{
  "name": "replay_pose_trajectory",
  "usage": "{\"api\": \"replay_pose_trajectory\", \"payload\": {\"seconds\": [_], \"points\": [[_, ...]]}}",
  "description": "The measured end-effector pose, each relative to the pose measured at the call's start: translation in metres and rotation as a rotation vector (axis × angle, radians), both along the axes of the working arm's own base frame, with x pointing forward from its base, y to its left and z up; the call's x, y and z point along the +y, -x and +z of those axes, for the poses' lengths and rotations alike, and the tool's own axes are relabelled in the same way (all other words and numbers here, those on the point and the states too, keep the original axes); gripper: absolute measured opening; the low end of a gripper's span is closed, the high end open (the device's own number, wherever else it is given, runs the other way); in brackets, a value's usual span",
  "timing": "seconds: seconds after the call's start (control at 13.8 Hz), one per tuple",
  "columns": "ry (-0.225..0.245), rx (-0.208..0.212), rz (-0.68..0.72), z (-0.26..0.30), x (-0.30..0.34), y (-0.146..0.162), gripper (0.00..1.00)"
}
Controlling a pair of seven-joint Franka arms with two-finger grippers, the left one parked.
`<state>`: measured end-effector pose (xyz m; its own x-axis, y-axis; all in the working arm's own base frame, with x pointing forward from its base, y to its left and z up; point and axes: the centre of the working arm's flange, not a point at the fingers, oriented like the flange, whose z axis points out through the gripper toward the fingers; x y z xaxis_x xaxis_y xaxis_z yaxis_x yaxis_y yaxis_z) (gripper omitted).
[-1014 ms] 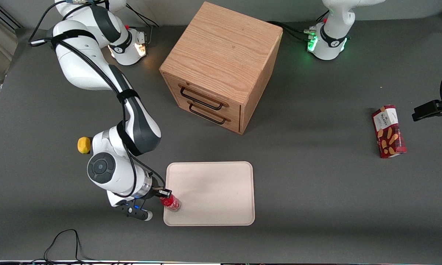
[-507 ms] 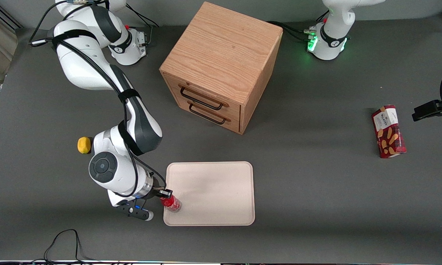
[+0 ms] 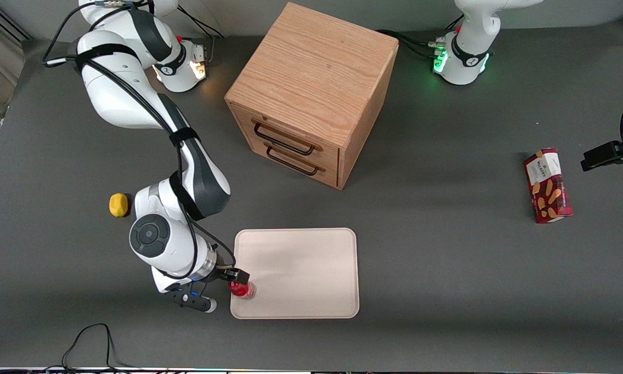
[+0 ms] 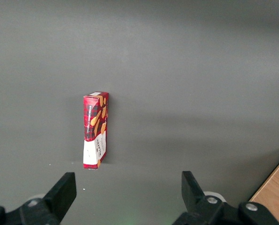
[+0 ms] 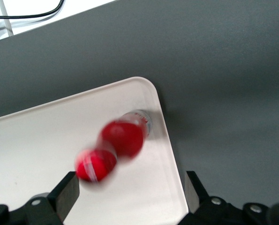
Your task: Place coke bottle on tray
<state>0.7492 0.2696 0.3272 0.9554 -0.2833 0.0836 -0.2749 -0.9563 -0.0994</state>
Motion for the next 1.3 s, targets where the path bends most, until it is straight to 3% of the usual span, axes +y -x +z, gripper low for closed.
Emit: {"api": "replay_pose_trajectory", "payload": {"seconds": [0.8, 1.09, 1.3], "points": [[0.002, 0.003, 0.001, 0.002, 0.001, 0.0, 1.0], [0.046, 0.108, 0.014, 0.042, -0.003, 0.018, 1.0], [0.097, 0.218, 0.159, 0.094, -0.014, 0.05, 1.0]]}}
